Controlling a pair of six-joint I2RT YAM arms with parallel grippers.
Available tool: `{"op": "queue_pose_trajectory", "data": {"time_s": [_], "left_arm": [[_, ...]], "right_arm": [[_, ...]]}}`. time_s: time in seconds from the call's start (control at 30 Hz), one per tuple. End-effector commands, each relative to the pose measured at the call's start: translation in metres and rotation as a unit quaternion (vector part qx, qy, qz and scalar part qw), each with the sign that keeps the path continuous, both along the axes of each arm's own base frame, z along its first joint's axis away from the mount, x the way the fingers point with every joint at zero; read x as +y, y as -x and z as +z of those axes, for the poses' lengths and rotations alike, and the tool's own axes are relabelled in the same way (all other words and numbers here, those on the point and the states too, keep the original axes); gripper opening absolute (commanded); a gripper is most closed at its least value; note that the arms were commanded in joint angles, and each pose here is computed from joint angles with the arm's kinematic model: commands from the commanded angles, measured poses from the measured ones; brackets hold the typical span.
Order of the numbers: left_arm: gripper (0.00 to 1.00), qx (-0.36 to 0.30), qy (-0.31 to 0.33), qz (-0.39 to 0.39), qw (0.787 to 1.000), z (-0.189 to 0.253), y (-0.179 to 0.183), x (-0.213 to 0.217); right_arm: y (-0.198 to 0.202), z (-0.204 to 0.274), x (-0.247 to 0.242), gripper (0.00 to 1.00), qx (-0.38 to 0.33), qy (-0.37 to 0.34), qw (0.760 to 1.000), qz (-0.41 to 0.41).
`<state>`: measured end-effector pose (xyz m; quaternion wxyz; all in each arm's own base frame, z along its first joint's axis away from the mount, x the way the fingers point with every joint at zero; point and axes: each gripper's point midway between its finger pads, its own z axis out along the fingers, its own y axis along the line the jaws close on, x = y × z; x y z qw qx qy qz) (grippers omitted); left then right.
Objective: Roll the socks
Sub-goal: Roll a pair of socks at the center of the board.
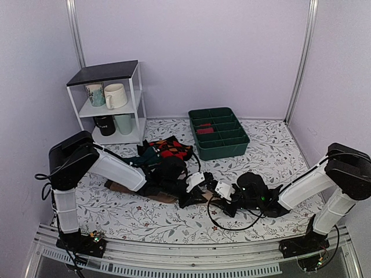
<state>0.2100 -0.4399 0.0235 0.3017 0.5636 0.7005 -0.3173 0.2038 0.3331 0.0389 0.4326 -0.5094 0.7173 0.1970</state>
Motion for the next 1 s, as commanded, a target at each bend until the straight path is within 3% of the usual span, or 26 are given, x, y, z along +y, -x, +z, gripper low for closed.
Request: {"op": "queue_pose_trajectory", "data": {"time_s": [0.0,0.07,0.17,0.3,0.43,0.53,0.7,0.77,0.83,0.97], "left_arm": [[0.00,0.097,-0.188,-0.018,0.977,-0.099,0.054,0.072],[0.00,0.088,-0.182,-0.016,0.979,-0.096,0.050,0.069],[0.25,0.050,-0.157,-0.001,0.986,-0.082,0.036,0.061],[0.27,-0.058,-0.092,0.048,0.993,-0.032,0.001,0.051],[0.27,-0.159,-0.014,0.076,0.984,0.020,-0.014,0.054],[0.28,-0.218,0.050,0.063,0.973,0.052,-0.005,0.061],[0.41,-0.278,0.114,0.042,0.953,0.081,0.012,0.072],[0.65,-0.280,0.120,0.021,0.952,0.079,0.020,0.073],[0.81,-0.281,0.123,-0.003,0.952,0.076,0.030,0.073],[0.86,-0.290,0.101,-0.012,0.952,0.059,0.032,0.074]], "right_arm": [[0.027,-0.061,-0.019,0.15,0.137,0.062,0.988,-0.027],[0.033,-0.071,-0.023,0.08,0.161,0.067,0.984,-0.035],[0.041,-0.076,-0.027,0.04,0.192,0.065,0.978,-0.043],[0.047,-0.079,-0.028,0.04,0.228,0.061,0.970,-0.054],[0.055,-0.087,-0.027,0.03,0.269,0.071,0.958,-0.062],[0.060,-0.094,-0.030,0.03,0.295,0.080,0.949,-0.072],[0.069,-0.103,-0.031,0.03,0.335,0.098,0.934,-0.078],[0.071,-0.106,-0.031,0.04,0.346,0.108,0.929,-0.079],[0.074,-0.108,-0.030,0.04,0.360,0.117,0.923,-0.077],[0.074,-0.104,-0.023,0.04,0.381,0.114,0.915,-0.068]]}}
